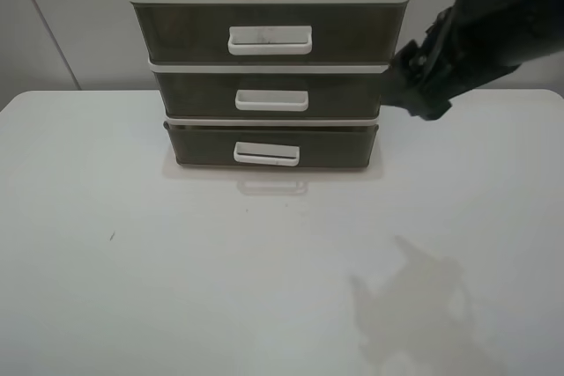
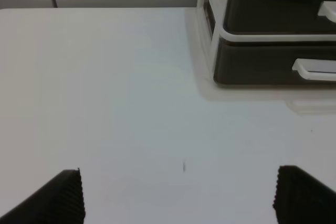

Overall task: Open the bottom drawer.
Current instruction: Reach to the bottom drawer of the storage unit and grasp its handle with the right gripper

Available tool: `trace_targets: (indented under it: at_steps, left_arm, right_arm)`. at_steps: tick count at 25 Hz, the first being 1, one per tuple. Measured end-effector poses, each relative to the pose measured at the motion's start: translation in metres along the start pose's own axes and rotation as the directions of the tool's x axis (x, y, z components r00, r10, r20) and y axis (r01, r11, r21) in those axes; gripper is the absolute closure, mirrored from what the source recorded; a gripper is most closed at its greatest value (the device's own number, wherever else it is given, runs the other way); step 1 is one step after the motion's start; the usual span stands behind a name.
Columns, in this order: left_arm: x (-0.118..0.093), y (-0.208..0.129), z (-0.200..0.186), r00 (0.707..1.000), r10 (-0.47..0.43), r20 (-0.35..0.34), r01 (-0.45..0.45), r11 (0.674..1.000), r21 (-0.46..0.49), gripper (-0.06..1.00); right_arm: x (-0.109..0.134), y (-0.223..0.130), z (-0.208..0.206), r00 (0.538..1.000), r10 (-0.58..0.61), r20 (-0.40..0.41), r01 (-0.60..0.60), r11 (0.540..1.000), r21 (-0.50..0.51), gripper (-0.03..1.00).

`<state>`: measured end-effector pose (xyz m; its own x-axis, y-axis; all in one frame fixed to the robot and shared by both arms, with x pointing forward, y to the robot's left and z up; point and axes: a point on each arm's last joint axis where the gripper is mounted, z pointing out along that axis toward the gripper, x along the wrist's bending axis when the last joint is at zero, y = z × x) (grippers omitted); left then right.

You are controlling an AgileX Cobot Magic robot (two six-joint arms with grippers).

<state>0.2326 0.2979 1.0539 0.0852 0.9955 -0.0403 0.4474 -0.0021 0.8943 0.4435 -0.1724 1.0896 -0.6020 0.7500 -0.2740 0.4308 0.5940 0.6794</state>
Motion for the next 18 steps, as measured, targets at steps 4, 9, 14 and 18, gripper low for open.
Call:
trace_targets:
  at_steps: [4,9,14,18]
  left_arm:
    - [0.0,0.0,0.0,1.0,0.0,0.0,0.0,1.0,0.0,0.2]
    - [0.0,0.0,0.0,1.0,0.0,0.0,0.0,1.0,0.0,0.2]
    - [0.0,0.0,0.0,1.0,0.0,0.0,0.0,1.0,0.0,0.2]
    - [0.0,0.0,0.0,1.0,0.0,0.0,0.0,1.0,0.0,0.2]
  right_arm:
    - [0.021,0.005,0.044,0.991,-0.113,-0.068,0.114,0.993,0.017,0.17]
    - [0.05,-0.002,0.076,0.912,-0.388,-0.132,0.392,0.92,0.009,0.17]
    - [0.076,-0.029,0.105,0.793,-0.574,-0.203,0.579,0.815,-0.04,0.17]
    - [0.091,-0.044,0.123,0.734,-0.634,-0.245,0.637,0.767,-0.076,0.17]
